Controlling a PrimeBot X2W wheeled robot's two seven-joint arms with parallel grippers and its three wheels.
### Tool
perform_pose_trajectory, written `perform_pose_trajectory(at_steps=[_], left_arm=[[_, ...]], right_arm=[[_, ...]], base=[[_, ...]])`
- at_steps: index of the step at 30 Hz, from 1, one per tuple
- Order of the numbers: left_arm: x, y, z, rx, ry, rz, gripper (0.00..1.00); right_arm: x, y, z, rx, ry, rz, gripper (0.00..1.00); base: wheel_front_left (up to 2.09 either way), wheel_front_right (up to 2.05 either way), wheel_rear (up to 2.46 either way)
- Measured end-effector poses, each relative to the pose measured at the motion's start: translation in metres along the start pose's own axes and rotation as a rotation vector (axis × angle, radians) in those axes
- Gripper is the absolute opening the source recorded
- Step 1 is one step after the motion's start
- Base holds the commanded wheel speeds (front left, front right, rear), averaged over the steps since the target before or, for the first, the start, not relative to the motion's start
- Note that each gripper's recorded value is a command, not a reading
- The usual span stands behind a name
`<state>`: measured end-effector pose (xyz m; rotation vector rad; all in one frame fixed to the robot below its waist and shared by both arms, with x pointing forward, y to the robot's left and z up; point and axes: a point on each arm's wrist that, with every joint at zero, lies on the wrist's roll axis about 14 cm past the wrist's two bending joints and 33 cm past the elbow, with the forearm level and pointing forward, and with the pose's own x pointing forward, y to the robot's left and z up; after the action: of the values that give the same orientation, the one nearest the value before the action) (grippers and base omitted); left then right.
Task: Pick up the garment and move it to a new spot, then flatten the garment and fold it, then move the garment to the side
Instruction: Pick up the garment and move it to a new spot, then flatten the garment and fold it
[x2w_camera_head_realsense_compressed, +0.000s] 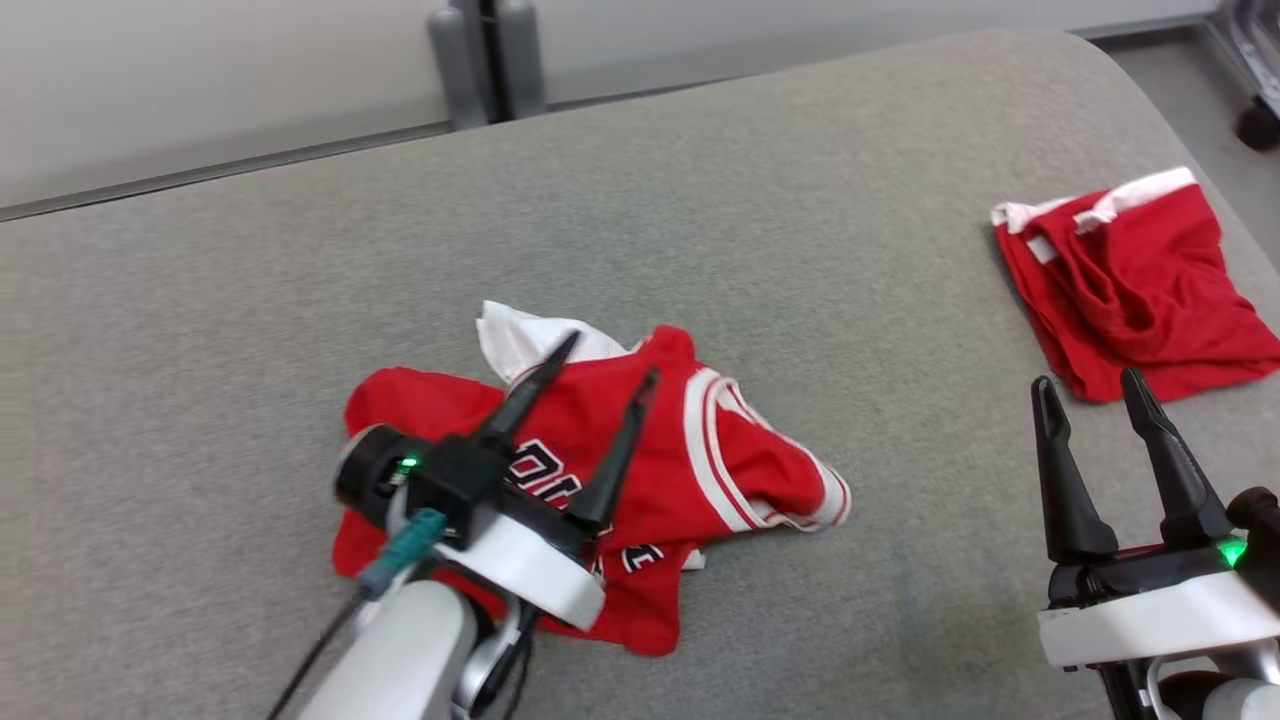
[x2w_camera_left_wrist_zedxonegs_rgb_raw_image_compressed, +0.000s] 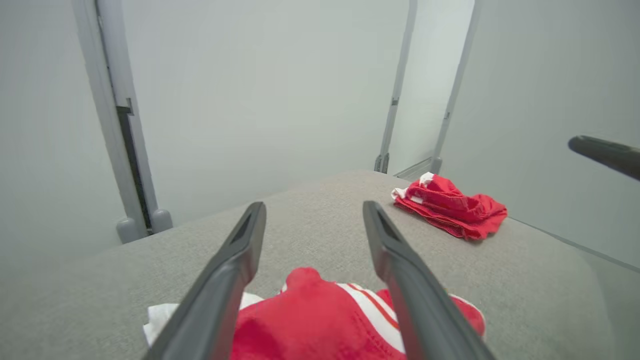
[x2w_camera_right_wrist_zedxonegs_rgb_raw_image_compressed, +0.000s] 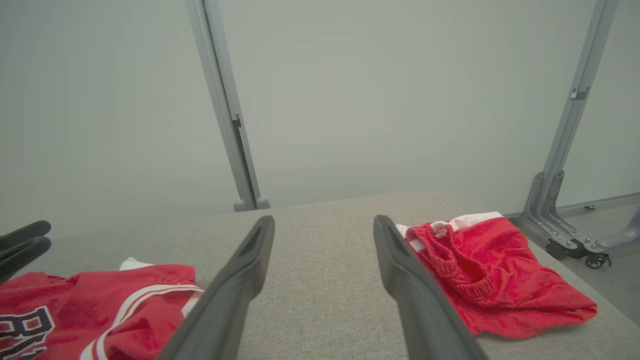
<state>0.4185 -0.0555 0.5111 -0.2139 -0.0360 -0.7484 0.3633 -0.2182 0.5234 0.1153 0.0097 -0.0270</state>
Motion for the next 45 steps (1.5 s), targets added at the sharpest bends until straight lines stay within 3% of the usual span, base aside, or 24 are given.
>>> perform_pose_trajectory(at_steps=[7, 14, 24, 45], left_arm=[[-0.052, 0.089, 0.039, 0.071, -0.094, 0.336, 1.00], [-0.134, 0.149, 0.055, 0.121, -0.103, 0.603, 1.00], [-0.188, 0.140, 0.061, 0.091, -0.106, 0.678, 1.00], [-0.212, 0.121, 0.060, 0.093, -0.060, 0.696, 1.00]], right_arm=[[0.007, 0.020, 0.008, -0.021, -0.006, 0.078, 1.00], [0.008, 0.045, 0.011, -0.023, -0.002, 0.157, 1.00], [-0.006, 0.059, 0.014, -0.025, 0.004, 0.202, 1.00], [-0.026, 0.053, 0.012, -0.036, 0.025, 0.192, 1.00]], base=[[0.00, 0.00, 0.00], [0.00, 0.00, 0.00], [0.00, 0.00, 0.00], [0.00, 0.00, 0.00]])
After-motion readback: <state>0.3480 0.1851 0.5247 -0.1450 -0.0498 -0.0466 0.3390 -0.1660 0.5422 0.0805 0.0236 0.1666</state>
